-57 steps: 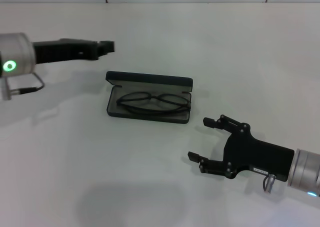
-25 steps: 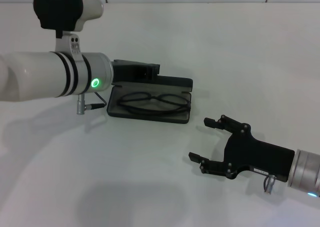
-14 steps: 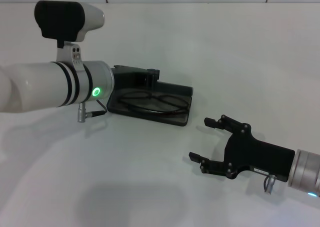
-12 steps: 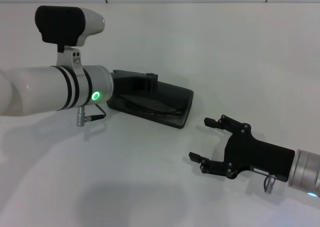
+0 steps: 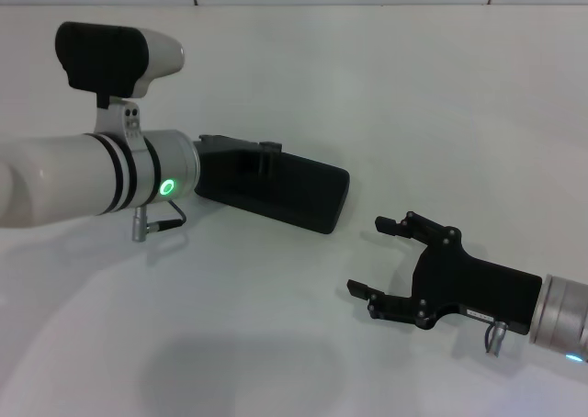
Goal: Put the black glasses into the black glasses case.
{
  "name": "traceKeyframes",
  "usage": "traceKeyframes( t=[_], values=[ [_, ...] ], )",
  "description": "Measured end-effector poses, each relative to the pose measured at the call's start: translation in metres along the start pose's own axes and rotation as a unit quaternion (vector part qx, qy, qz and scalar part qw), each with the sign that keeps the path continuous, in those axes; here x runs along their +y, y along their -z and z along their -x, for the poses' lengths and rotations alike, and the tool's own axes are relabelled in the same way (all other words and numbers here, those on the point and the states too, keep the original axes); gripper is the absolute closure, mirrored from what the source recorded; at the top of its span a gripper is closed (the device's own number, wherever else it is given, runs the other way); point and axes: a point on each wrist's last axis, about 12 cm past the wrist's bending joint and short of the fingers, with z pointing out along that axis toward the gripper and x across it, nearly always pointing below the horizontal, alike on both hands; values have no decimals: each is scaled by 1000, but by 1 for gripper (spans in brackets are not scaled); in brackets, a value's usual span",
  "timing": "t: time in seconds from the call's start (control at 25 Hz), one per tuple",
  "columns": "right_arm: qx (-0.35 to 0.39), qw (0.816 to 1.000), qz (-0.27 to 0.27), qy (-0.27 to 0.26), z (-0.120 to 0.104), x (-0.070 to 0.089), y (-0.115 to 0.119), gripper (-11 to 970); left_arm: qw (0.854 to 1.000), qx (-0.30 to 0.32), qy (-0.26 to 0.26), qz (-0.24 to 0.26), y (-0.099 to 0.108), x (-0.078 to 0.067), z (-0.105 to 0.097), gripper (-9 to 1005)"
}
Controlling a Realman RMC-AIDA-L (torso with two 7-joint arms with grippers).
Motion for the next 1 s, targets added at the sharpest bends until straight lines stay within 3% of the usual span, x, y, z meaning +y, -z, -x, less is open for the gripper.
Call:
traceKeyframes(
  t=[0.36,0.52,0.76,1.0],
  values=[
    [-3,1000,0,-2,0,1,1,116,997,-58,-35,-40,15,-9,23,945],
    [-15,1000,-6,-3,4,-3,2,116,990,-91,-46,-96,26,1,24,945],
    [-51,998,-24,-18,12,-13,11,116,968,-139,-73,-195,47,29,6,944],
    [-56,998,-23,-21,14,-16,16,116,952,-160,-117,-234,59,45,-18,944]
  ],
)
